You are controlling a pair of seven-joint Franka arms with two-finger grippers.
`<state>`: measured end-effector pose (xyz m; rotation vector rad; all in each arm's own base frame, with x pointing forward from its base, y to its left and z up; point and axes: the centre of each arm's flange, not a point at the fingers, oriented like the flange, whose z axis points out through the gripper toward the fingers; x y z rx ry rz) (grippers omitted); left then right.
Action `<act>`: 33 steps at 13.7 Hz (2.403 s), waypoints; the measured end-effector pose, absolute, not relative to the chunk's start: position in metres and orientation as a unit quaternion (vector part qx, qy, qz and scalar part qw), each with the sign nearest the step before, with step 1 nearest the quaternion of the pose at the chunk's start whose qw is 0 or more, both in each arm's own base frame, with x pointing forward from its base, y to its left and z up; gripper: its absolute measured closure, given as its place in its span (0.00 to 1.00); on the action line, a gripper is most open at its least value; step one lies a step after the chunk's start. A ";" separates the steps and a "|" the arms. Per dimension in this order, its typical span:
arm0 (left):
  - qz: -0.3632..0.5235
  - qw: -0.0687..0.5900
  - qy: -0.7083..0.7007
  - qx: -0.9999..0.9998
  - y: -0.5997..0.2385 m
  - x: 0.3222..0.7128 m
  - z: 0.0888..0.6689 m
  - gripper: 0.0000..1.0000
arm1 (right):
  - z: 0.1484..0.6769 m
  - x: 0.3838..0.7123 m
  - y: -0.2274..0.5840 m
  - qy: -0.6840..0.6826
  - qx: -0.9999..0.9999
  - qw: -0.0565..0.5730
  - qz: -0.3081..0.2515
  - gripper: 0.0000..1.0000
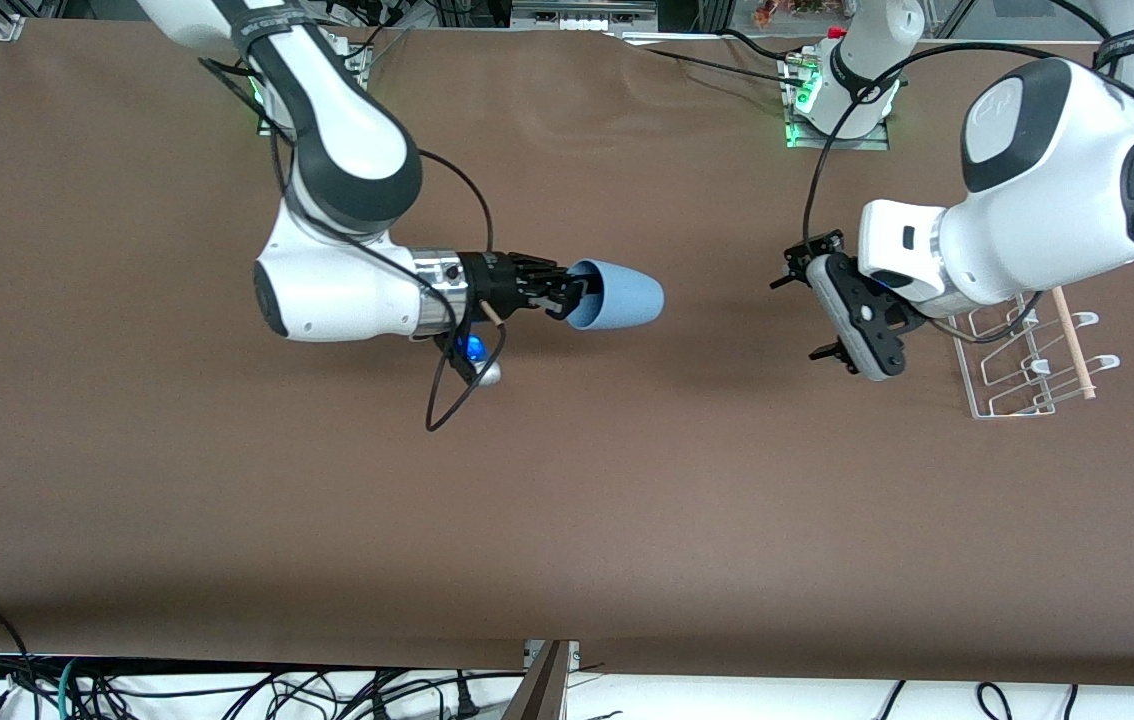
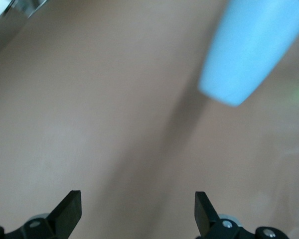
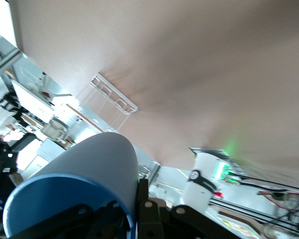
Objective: Transfer cup to left arm and place on rack
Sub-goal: 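Carry the cup toward the left gripper and grasp its base, then open the right gripper and withdraw while the left gripper holds cup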
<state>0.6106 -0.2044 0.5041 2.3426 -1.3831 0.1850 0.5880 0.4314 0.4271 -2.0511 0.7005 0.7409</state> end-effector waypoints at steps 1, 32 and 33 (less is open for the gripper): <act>0.081 0.208 -0.529 0.819 -0.217 0.610 0.502 0.00 | 0.430 0.588 0.438 0.285 -0.811 0.417 0.295 0.94; 0.169 0.302 -0.594 0.726 -0.255 0.601 0.458 0.32 | 0.467 0.650 0.374 0.351 -0.778 0.441 0.279 0.22; 0.162 0.307 -0.591 0.728 -0.245 0.602 0.459 0.32 | 0.474 0.663 0.337 0.353 -0.777 0.439 0.281 0.11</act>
